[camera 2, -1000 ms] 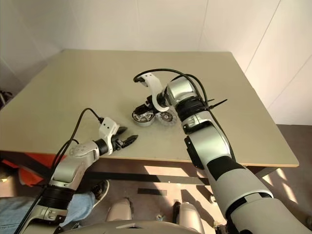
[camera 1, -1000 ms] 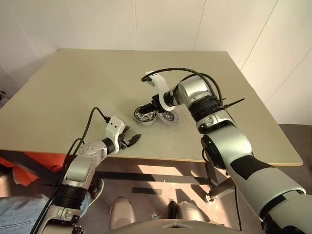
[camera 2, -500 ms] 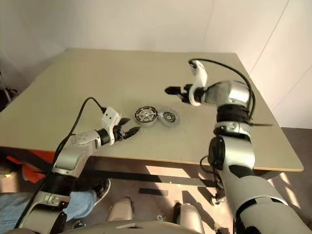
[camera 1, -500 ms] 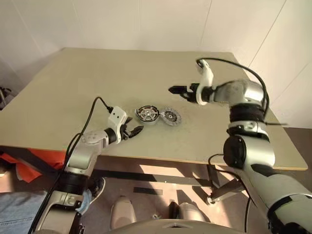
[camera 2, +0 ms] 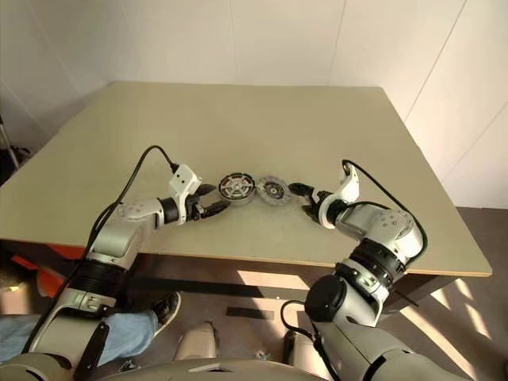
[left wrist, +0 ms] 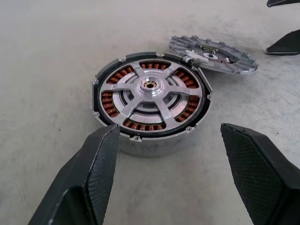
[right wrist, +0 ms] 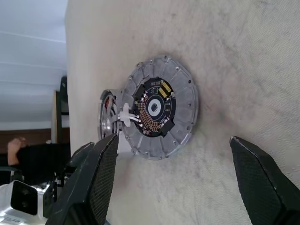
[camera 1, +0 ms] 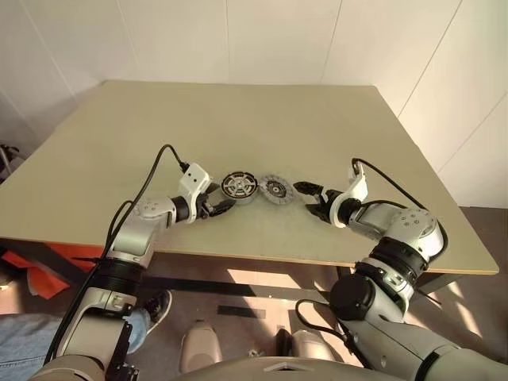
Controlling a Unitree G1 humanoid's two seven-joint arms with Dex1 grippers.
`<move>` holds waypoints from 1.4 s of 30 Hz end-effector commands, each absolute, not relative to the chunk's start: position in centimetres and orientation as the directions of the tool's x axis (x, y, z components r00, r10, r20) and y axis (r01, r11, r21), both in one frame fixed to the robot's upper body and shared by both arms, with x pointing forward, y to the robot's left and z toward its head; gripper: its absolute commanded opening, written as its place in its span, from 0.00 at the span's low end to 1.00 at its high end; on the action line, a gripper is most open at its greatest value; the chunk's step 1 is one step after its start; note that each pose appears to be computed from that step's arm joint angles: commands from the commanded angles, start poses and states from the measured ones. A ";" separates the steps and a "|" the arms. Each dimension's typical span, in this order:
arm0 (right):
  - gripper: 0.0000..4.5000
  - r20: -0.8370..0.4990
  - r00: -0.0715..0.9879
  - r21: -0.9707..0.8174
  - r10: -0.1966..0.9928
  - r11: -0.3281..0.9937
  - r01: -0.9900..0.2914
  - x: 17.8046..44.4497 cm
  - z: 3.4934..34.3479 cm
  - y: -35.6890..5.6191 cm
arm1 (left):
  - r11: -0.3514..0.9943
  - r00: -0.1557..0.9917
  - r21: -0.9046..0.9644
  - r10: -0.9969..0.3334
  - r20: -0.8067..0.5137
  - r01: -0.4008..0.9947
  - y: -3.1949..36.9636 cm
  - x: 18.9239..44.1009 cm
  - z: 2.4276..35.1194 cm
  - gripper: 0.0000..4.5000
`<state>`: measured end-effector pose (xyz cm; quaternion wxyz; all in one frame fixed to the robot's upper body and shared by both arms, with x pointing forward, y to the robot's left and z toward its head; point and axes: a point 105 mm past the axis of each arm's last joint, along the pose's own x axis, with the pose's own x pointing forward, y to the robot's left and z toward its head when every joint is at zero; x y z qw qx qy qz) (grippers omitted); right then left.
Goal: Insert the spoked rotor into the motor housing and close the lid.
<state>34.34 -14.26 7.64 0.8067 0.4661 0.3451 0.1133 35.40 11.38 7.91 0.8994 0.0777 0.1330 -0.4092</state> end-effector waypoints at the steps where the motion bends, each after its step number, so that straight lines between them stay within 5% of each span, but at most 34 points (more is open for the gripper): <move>1: 0.95 -0.445 0.732 0.842 0.516 0.519 0.145 34.0 7.7 -12.9 | 0.643 0.640 0.088 -0.719 -0.271 0.760 11.6 35.8 9.7 0.81; 31: 0.95 -0.293 0.555 0.944 0.779 0.328 0.037 34.1 9.6 -3.7 | 0.675 0.671 0.107 -0.676 -0.305 0.730 13.4 35.4 9.6 0.81; 42: 0.95 -0.305 0.626 0.927 0.718 0.375 0.021 37.4 8.3 -4.1 | 0.699 0.691 0.098 -0.659 -0.298 0.709 13.8 34.8 9.3 0.81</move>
